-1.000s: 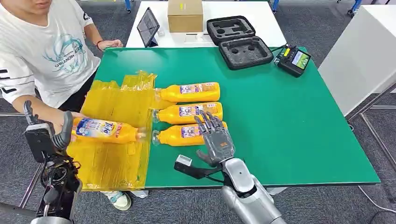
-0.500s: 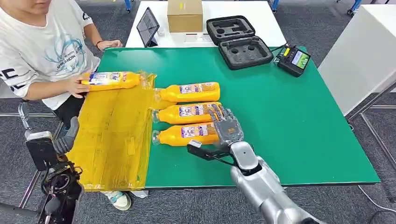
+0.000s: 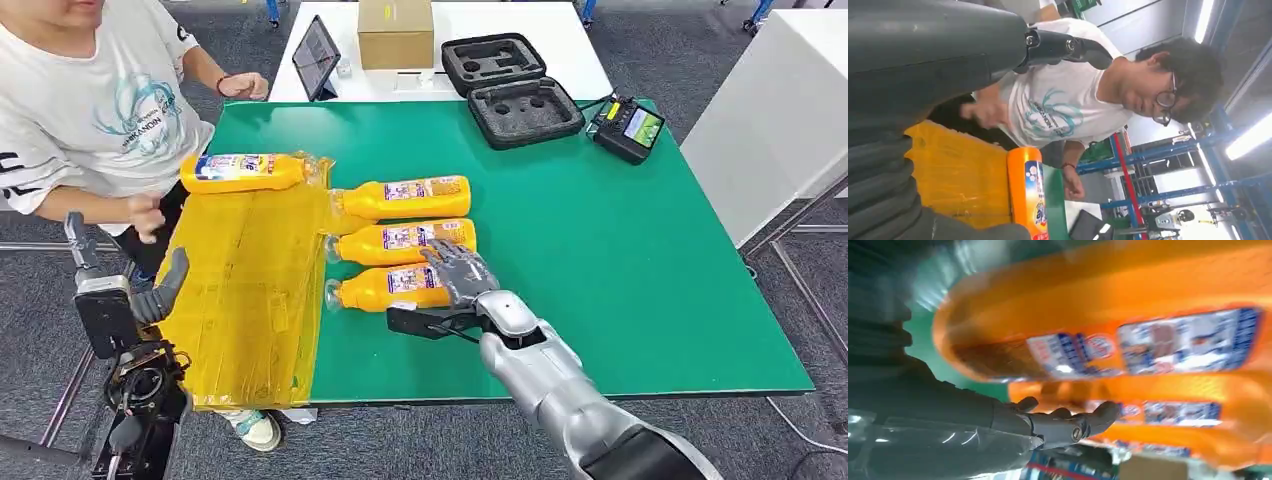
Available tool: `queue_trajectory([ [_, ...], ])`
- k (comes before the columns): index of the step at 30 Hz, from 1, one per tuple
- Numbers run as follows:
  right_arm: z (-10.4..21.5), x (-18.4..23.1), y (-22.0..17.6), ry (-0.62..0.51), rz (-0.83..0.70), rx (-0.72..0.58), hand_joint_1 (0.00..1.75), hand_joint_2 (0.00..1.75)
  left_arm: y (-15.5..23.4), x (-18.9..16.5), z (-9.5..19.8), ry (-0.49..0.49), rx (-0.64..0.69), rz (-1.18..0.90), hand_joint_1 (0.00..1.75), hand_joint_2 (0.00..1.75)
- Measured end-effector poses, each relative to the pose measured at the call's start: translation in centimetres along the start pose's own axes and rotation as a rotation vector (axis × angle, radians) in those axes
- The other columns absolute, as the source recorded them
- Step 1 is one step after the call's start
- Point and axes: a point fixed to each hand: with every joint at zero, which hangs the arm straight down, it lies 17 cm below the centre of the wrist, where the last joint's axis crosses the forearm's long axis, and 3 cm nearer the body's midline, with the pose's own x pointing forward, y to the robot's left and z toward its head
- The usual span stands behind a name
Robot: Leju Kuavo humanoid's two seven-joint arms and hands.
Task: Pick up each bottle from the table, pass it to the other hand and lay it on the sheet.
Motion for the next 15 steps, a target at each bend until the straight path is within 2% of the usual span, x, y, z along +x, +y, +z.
queue_trajectory([
  [7, -0.5, 2.4, 1.4, -0.031, -0.043, 0.069, 0.00, 1.75, -0.8, -0.2, -0.1, 0.012, -0.006, 0.012, 0.00, 1.75],
  [15, -0.5, 3.3, 2.3, -0.041, -0.061, 0.100, 0.00, 1.75, -1.1, -0.5, -0.1, 0.021, -0.009, 0.018, 0.00, 1.75],
])
